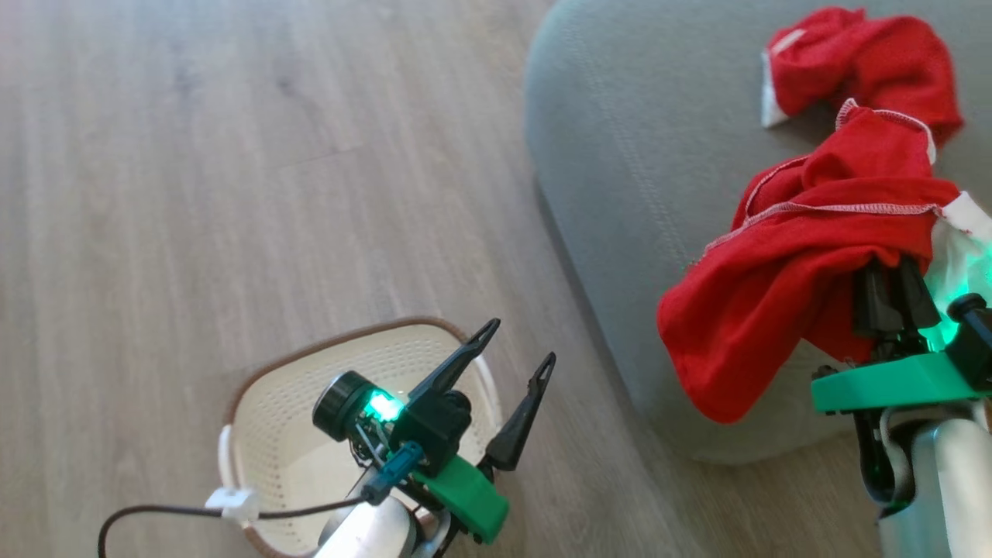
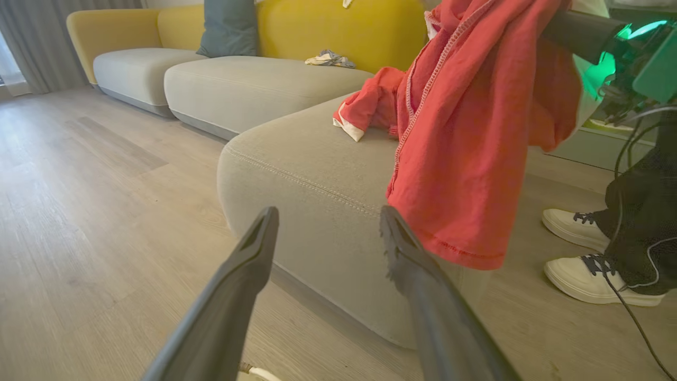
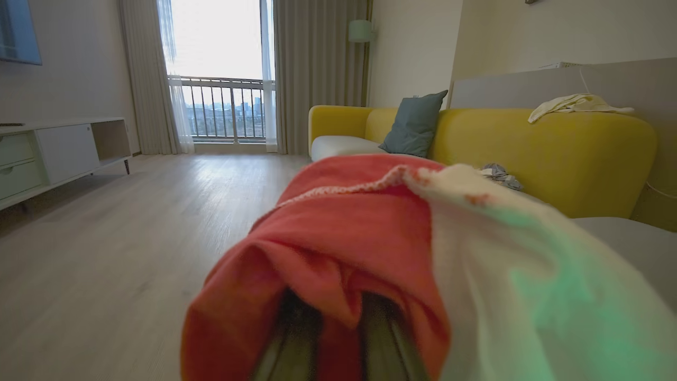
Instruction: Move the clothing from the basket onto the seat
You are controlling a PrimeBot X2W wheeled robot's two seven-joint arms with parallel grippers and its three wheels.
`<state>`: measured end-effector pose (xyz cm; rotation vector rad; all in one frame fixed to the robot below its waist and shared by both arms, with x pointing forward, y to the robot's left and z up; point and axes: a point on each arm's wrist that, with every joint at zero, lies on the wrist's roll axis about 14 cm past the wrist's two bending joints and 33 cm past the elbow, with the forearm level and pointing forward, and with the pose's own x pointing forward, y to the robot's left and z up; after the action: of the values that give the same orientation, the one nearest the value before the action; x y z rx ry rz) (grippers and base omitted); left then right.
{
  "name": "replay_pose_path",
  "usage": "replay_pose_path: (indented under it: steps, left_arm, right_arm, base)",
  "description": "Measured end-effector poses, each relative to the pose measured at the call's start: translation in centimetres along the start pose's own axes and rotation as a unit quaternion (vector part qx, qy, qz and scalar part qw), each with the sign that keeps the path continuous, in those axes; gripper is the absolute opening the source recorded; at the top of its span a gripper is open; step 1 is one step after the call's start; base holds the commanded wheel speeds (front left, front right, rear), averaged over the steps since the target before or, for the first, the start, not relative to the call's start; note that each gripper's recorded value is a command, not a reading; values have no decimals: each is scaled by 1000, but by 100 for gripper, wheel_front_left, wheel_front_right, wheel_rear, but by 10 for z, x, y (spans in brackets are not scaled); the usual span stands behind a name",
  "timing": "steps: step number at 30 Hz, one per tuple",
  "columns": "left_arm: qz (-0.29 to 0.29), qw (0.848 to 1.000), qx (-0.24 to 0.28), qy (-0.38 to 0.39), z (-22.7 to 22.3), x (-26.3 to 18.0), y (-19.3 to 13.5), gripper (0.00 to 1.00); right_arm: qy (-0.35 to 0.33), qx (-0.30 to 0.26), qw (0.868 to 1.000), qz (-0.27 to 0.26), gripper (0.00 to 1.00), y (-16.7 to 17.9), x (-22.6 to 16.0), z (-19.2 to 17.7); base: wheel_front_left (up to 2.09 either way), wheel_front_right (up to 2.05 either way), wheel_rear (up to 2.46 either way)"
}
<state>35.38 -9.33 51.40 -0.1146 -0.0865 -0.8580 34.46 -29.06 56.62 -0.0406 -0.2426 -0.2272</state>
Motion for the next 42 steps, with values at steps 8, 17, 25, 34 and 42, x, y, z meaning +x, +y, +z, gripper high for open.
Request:
replay_pose_path:
  steps: [8, 17, 25, 34, 42]
  left_arm:
    - [-62, 998, -15, 1, -7, 20, -32, 100]
    - [-124, 992, -29, -2, -10, 36, -68, 100]
    - [-139, 990, -32, -3, -12, 43, -73, 100]
    - [-132, 991, -34, -3, -13, 45, -68, 100]
    - [-119, 992, -36, -3, -20, 50, -53, 100]
  right_arm:
    - [-2, -24, 998, -56, 0, -39, -20, 11]
    - [2, -49, 992, -119, 0, -80, -50, 21]
    - [10, -50, 989, -137, 0, -86, -52, 17]
    - [8, -53, 990, -132, 0, -85, -46, 17]
    - [-60, -111, 984, -125, 0, -108, -3, 66]
  base:
    - [0, 0, 0]
    - [0, 0, 0]
    - [0, 0, 0]
    - [0, 0, 0]
    - [0, 0, 0]
